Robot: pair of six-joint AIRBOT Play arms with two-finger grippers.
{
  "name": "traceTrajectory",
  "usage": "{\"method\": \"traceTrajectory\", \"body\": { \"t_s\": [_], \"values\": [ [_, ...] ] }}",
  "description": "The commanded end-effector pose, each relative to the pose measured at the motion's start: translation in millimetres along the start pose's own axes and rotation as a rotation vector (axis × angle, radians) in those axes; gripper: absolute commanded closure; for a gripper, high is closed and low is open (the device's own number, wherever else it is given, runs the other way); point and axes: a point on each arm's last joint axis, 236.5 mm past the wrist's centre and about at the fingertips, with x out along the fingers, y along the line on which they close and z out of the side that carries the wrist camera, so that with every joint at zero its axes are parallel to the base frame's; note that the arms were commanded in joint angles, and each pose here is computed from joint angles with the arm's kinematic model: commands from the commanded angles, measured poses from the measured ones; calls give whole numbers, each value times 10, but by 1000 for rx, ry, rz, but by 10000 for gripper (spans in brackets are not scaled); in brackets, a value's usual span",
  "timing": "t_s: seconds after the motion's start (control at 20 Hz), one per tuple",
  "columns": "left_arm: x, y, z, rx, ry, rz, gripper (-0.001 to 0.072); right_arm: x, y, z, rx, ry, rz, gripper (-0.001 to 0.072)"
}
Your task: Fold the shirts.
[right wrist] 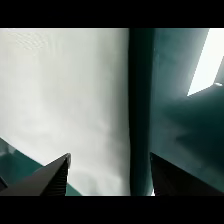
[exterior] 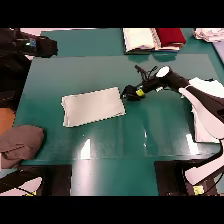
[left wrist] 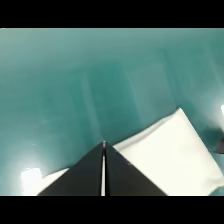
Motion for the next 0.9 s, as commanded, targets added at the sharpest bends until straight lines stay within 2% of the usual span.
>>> {"method": "traceTrajectory", "body": {
  "t_s": [0.0,0.05,0.1,0.2,0.3,0.4,0.55,0.65,0.85],
  "values": [
    [60,-55,-21,9,9,-14,683,375,58,-13,62,14,63,141],
    [60,-55,-6,8,3,-14,683,492,156,-19,34,28,72,143],
    [60,-56,1,8,0,-15,683,586,262,-1,2,37,78,178],
    [60,-79,3,3,-1,-24,683,748,496,72,-67,30,89,403],
    [57,-154,11,-13,-4,-55,684,827,736,185,-192,-3,104,695],
    [67,-286,2,8,-3,-75,685,731,964,354,-295,-63,112,697],
    [75,-603,-33,55,0,-125,684,162,962,742,-394,-189,12,697],
    [72,-782,-44,78,-5,-154,684,-511,707,1011,-376,-291,-96,697],
    [65,-906,-21,90,-22,-176,683,-2165,-225,1190,-226,-501,-348,697]
  ]
}}
